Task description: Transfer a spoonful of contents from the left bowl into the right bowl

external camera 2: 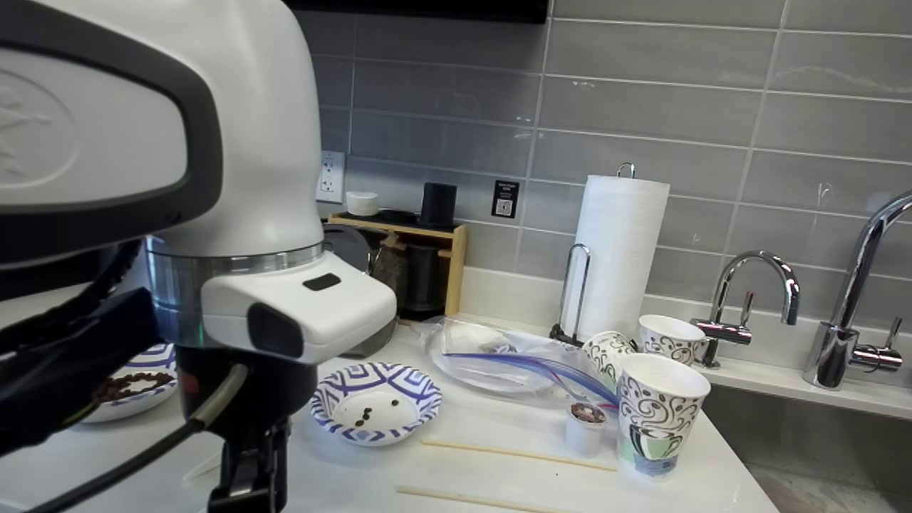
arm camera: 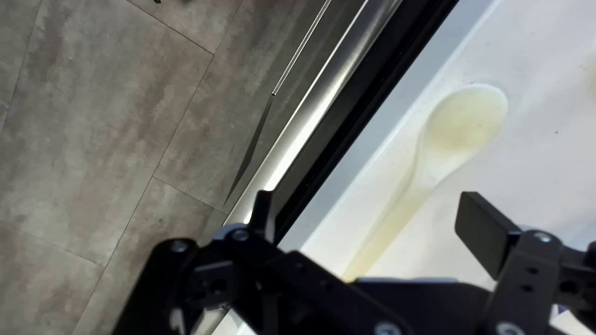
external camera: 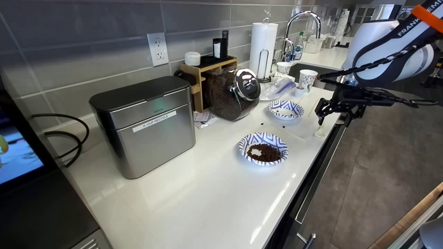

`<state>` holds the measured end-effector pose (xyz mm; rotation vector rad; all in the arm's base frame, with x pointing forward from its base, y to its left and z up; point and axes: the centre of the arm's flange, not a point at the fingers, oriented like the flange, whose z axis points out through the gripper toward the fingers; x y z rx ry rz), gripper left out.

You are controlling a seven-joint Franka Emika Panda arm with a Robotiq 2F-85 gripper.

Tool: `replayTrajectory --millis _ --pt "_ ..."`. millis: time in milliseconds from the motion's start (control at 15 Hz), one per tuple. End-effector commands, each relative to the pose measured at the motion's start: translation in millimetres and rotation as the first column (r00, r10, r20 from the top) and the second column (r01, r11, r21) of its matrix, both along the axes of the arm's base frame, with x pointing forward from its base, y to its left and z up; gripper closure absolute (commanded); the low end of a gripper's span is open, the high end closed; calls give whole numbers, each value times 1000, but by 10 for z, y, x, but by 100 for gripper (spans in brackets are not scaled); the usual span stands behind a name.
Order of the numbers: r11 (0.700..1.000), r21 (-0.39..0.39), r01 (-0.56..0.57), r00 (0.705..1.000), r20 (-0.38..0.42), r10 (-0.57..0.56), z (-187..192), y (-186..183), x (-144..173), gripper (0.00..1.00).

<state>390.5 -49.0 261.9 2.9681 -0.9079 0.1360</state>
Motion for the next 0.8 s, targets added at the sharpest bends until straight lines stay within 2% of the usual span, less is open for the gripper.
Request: replayTrajectory --millis 0,600,667,733 --pt "999 37 32 999 11 -33 -164 50 112 0" --pt "996 65 58 998 11 -59 -176 136 344 1" --pt "996 65 56 998 9 -56 -180 142 358 3" --pt "997 63 53 999 9 -53 -187 148 369 12"
